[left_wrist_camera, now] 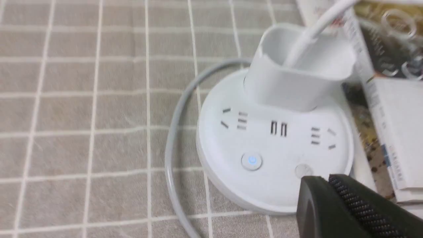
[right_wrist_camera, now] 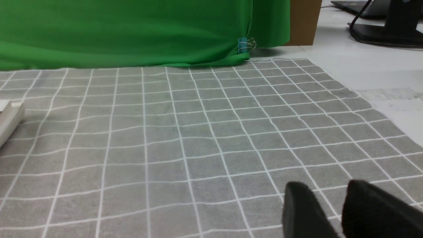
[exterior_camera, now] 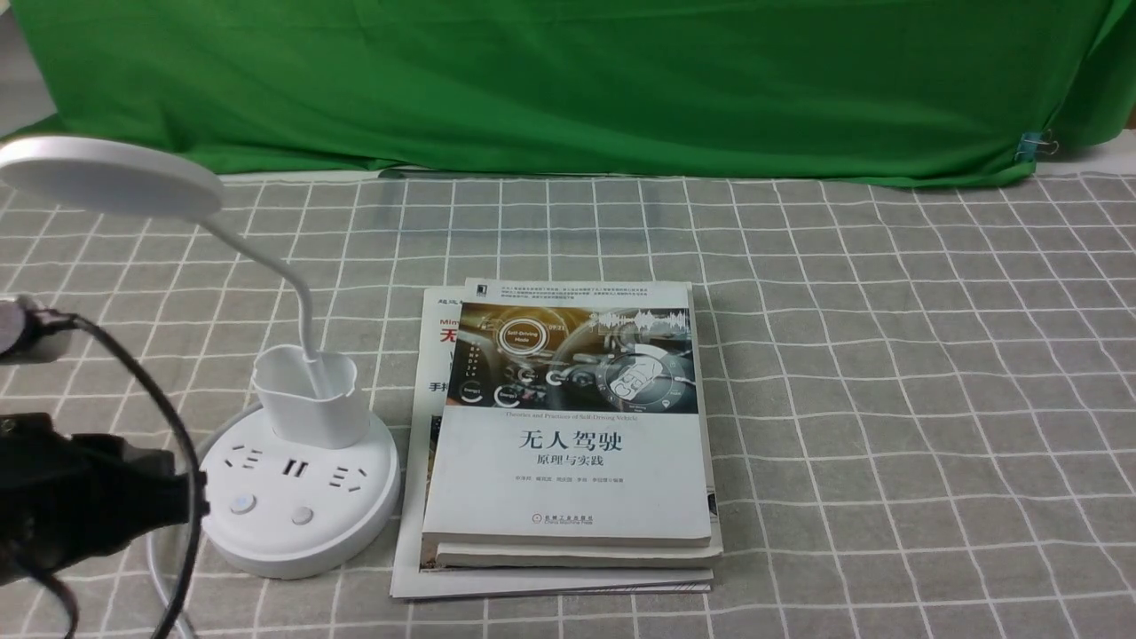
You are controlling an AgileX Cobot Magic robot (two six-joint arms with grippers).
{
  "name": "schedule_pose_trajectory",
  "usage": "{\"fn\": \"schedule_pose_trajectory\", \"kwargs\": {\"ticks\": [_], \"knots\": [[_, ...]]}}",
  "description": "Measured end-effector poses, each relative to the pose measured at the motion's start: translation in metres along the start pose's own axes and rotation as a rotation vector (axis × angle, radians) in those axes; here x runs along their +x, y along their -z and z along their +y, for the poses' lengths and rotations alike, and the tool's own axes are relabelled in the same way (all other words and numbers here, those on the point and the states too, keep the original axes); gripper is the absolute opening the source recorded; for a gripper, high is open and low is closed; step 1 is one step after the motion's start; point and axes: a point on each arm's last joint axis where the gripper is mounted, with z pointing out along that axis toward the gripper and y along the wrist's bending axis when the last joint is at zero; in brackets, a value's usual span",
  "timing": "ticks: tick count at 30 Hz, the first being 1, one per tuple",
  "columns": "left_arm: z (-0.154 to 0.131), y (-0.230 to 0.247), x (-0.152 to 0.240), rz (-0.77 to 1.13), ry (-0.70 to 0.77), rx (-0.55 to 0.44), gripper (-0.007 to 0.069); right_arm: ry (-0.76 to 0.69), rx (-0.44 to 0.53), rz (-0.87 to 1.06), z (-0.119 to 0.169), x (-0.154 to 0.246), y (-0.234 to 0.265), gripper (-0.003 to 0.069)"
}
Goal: Turn on the desk lamp on the grey coffee tablecloth with your hand.
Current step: 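Press the power button on the lamp base to turn the lamp on with the left gripper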
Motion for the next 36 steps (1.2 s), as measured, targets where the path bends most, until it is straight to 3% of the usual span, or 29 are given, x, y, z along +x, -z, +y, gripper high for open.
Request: {"fn": "schedule_pose_trajectory", "kwargs": {"ticks": [11, 36], "knots": [[0.003, -0.073, -0.010, 0.270, 0.032, -0.036, 0.0019, 0.000, 0.000, 0.000, 0.000, 0.000, 0.000, 0.0245], [0.007, -0.116, -0.009, 0.271, 0.006, -0.059, 0.0019, 0.000, 0.000, 0.000, 0.000, 0.000, 0.000, 0.0245]]}}
